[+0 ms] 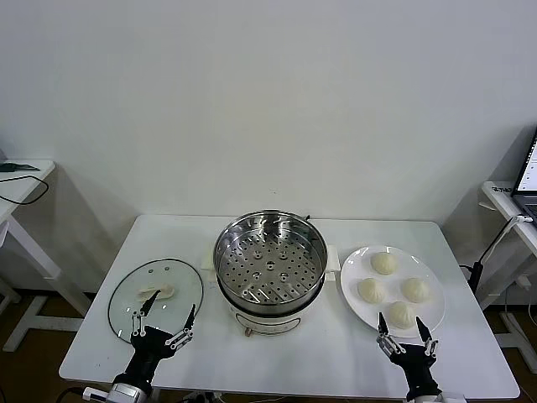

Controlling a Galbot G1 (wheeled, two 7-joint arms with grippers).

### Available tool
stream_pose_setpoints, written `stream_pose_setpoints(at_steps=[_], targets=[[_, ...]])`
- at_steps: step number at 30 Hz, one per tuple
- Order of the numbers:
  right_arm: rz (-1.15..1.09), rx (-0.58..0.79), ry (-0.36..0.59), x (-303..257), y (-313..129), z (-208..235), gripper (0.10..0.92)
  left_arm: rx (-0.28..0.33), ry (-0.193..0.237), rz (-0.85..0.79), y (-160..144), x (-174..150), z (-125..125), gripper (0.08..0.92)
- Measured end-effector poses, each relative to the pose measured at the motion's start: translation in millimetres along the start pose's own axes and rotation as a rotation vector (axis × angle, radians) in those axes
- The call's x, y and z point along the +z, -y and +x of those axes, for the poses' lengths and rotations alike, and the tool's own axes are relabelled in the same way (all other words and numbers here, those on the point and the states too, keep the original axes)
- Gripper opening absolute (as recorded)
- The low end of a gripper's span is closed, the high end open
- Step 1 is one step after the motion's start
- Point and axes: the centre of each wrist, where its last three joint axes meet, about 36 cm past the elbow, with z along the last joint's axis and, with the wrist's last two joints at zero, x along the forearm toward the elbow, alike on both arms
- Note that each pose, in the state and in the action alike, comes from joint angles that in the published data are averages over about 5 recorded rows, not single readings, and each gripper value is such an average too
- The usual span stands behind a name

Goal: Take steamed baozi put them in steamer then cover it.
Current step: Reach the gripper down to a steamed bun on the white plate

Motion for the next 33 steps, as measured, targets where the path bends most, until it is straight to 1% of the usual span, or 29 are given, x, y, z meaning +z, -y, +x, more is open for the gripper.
stream_pose_setpoints(at_steps=[2,6,11,15,19,25,29,33], targets=[[0.010,0.006,0.008,-3,3,-8,0.823,0.000,0.001,0.002,1,-1,1,0.823],[0.044,0.015,0.038,-20,15,-44,0.823,0.001,0.011,0.010,4,-5,3,0.823],[0.058,-0.009,0.055,-45,31,-106,0.823,0.000,0.030,0.018,7,-14,7,0.823],[0.082,-0.082,0.048,-64,43,-160,0.823,-0.002,0.041,0.024,7,-20,9,0.823],[0.151,-0.217,0.027,-85,58,-212,0.823,-0.005,0.047,0.028,7,-24,10,0.823],[0.332,-0.485,-0.043,-119,81,-278,0.823,-0.006,0.053,0.032,6,-30,14,0.823],[0.495,-0.661,-0.113,-146,94,-314,0.823,-0.008,0.056,0.033,5,-32,15,0.823],[0.678,-0.813,-0.212,-174,106,-342,0.823,-0.009,0.058,0.036,6,-33,15,0.823]])
